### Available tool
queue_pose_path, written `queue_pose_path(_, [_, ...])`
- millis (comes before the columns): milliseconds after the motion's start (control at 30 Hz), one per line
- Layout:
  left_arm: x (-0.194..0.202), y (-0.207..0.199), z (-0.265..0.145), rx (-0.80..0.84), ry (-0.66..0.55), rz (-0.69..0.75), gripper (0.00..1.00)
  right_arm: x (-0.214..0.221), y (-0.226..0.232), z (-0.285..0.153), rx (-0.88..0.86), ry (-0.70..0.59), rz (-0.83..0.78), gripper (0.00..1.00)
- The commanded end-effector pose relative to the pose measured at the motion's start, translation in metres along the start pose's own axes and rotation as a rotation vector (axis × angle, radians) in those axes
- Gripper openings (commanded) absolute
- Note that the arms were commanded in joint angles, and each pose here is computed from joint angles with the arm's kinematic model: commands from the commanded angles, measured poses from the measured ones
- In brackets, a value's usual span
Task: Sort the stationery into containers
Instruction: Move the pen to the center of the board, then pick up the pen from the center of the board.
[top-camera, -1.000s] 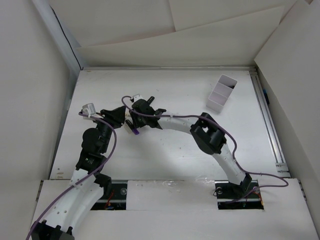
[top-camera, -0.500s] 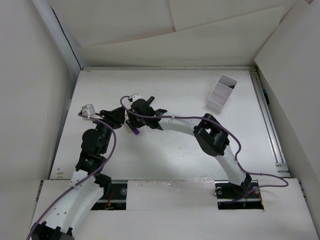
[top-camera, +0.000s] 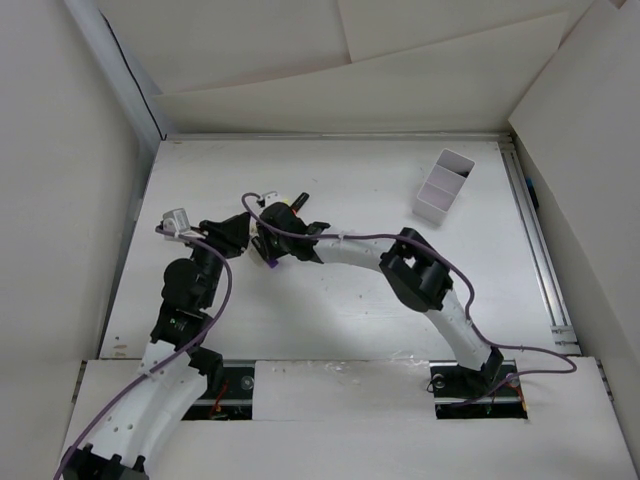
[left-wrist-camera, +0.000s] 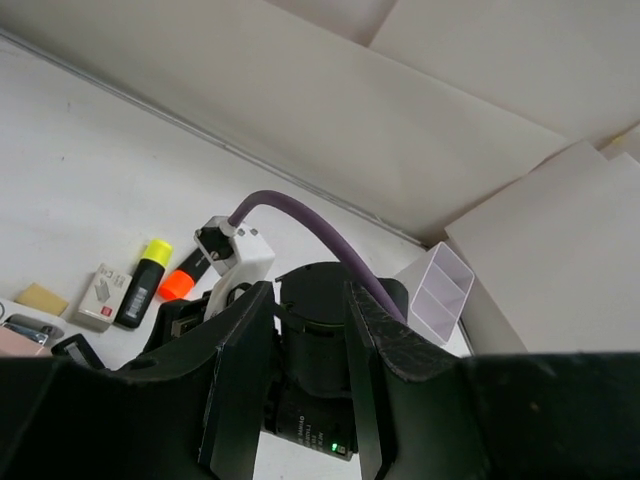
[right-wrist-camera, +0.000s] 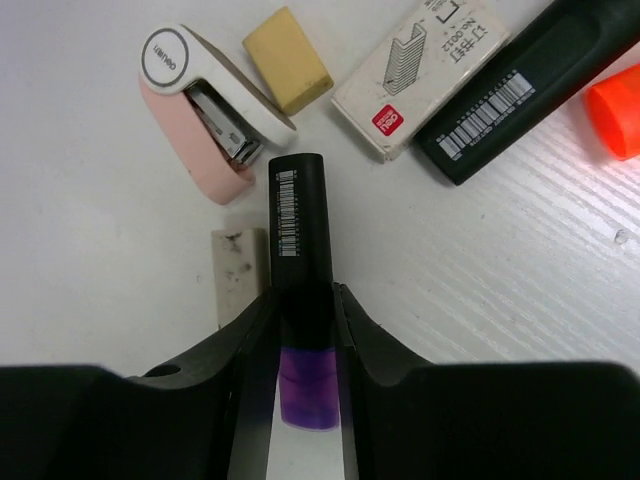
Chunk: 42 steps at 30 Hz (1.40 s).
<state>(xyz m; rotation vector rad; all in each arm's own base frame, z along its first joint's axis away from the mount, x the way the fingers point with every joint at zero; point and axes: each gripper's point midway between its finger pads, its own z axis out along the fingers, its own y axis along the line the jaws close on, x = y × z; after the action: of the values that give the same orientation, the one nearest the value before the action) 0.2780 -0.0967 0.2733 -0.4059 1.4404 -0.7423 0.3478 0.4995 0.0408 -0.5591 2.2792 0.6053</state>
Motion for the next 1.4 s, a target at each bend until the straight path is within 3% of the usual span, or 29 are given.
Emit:
queue_pose_path(0, [0.001, -0.011, 0.007, 0.045, 0.015, -0.004, 0.31, 0.007, -0.015, -0.001, 0.092, -0.018, 0.002, 0.20])
queue_pose_path(33, [0.003, -0.009, 0.009, 0.038, 0.023, -0.003, 0.31, 0.009, -0.017, -0.007, 0.095, -0.012, 0.001, 0.16])
queue_pose_path(233, [0.006, -0.014, 0.011, 0.060, 0.045, 0.007, 0.31, 0.001, -0.034, -0.028, 0.174, -0.067, 0.003, 0.16])
queue_pose_path(567, [0.014, -0.012, 0.015, 0.059, 0.070, 0.009, 0.31, 0.032, -0.073, -0.059, 0.313, -0.064, 0.060, 0.13])
queue_pose_path(700, [0.018, -0.013, 0.015, 0.069, 0.091, 0.010, 0.31, 0.036, -0.078, -0.064, 0.316, -0.054, 0.074, 0.30])
queue_pose_path(733, [0.018, -0.013, 0.015, 0.069, 0.091, 0.010, 0.31, 0.037, -0.077, -0.064, 0.307, -0.049, 0.074, 0.39])
queue_pose_path(900, [0.017, -0.012, 0.016, 0.062, 0.085, 0.010, 0.31, 0.025, -0.071, -0.067, 0.287, -0.062, 0.058, 0.54])
queue_pose_path(1167, [-0.013, -0.006, -0.003, 0.020, -0.057, -0.011, 0.29, -0.018, -0.042, -0.087, 0.192, -0.116, 0.063, 0.55])
queue_pose_path(1267, [-0.025, -0.003, -0.013, 0.021, -0.128, -0.031, 0.33, -0.025, -0.035, -0.091, 0.159, -0.124, 0.055, 0.55])
queue_pose_path(1367, [-0.021, 0.000, -0.011, 0.006, -0.112, -0.036, 0.33, -0.021, -0.033, -0.074, 0.161, -0.089, 0.025, 0.55])
